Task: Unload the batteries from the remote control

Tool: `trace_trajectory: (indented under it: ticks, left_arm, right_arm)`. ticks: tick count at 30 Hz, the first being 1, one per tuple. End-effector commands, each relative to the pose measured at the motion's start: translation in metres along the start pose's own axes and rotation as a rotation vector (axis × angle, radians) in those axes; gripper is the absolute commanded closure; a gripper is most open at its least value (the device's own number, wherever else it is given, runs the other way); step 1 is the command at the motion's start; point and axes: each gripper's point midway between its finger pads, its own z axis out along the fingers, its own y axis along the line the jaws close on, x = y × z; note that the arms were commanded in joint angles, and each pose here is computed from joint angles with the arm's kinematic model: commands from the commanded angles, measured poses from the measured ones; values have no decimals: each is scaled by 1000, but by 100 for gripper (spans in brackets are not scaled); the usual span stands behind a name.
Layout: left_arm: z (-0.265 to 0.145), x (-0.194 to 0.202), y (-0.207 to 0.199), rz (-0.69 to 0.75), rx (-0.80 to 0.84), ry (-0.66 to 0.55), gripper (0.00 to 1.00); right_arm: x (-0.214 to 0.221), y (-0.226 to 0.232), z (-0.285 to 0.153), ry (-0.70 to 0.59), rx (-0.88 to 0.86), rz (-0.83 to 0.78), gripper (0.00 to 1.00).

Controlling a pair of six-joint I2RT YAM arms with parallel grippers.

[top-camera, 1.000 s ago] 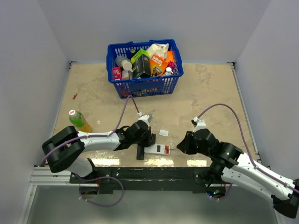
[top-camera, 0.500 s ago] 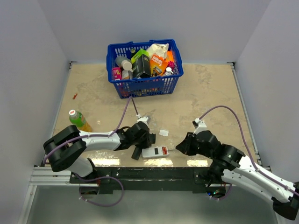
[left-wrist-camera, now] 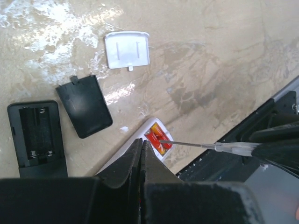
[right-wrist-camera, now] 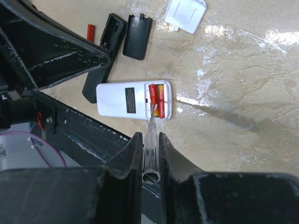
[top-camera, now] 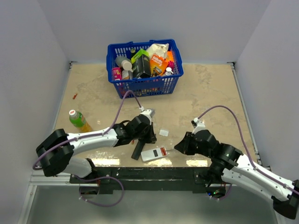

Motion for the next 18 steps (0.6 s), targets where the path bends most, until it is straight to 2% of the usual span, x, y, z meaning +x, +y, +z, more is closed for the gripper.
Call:
trace_trajectory:
  ticks: [1,5,18]
  left_arm:
    - [-11,10,-15,-6,74,34,95]
    - [-9,26,-17,-7,101,70,95]
    - [3,54,21,-14,-10,98,96]
  right_arm:
    - [-1,3,-1,-2,-7,5,100]
    - [-1,2,-3,-6,-9,10,100]
    - [2,-1,0,0,1,9,100]
